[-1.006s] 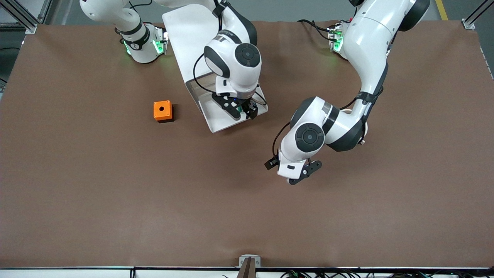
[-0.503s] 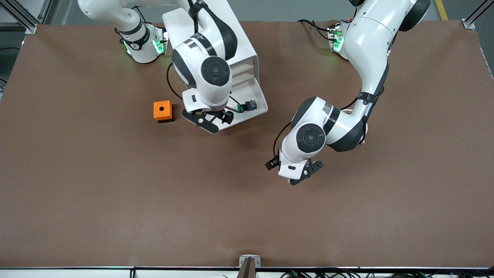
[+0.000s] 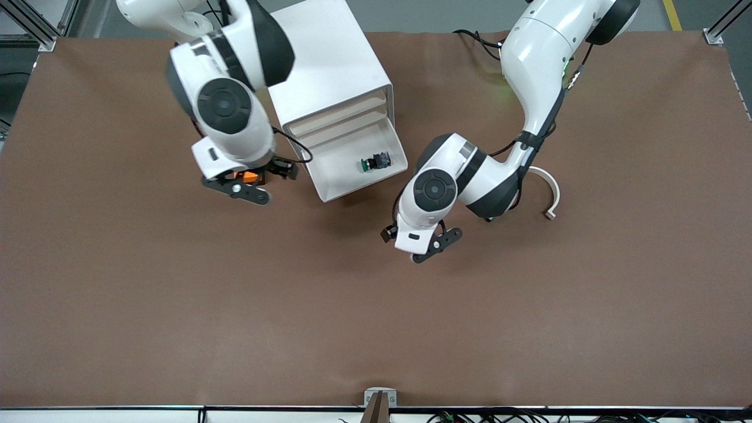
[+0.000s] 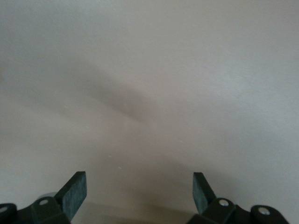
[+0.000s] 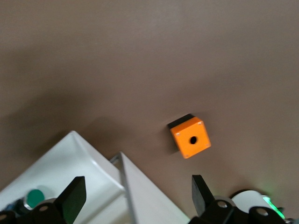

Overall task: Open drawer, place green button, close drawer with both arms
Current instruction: 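Raise the right gripper from the drawer while the left gripper approaches it, then push the drawer shut with the left gripper while the right gripper retracts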

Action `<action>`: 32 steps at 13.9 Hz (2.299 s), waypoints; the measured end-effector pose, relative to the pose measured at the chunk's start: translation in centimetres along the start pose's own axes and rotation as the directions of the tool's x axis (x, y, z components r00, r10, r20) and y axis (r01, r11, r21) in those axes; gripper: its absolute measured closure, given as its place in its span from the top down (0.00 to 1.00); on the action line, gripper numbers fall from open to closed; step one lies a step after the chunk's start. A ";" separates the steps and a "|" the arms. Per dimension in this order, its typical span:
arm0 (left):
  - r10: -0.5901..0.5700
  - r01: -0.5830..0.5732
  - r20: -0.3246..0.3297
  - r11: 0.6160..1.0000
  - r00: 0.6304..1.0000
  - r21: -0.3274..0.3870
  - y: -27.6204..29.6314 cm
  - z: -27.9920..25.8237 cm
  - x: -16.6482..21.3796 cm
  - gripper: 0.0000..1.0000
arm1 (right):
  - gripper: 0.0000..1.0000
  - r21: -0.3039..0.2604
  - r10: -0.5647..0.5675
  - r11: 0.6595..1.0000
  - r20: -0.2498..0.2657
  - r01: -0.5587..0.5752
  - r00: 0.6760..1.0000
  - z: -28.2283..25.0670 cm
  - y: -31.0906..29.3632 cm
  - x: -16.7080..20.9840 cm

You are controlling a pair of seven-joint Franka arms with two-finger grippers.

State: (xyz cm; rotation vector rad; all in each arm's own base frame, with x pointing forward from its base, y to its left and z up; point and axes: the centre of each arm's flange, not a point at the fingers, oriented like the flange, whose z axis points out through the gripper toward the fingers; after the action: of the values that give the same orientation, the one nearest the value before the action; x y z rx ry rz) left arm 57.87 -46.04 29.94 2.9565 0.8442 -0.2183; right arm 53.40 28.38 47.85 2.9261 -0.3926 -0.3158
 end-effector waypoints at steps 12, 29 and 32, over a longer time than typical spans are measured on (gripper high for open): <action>0.102 -0.102 0.004 0.995 0.995 0.019 3.1 6.2 -10.2 1.00 | 1.00 0.124 -0.188 0.974 -0.010 0.188 0.982 -4.2 22.8 8.8; 0.123 -0.137 0.134 0.986 0.983 0.100 2.4 9.9 -18.9 1.00 | 1.00 0.161 -0.214 0.961 -0.077 0.224 0.974 -5.2 33.4 10.9; 0.068 -0.090 0.216 0.992 0.974 0.093 2.3 10.1 -19.5 1.00 | 1.00 0.161 -0.215 0.961 -0.083 0.226 0.973 -5.2 33.3 11.0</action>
State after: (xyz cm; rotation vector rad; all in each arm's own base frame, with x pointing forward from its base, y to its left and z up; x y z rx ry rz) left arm 41.55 -59.11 22.99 2.9807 0.7061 -0.5781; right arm 56.95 -5.61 57.41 3.1438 -0.0857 -0.2251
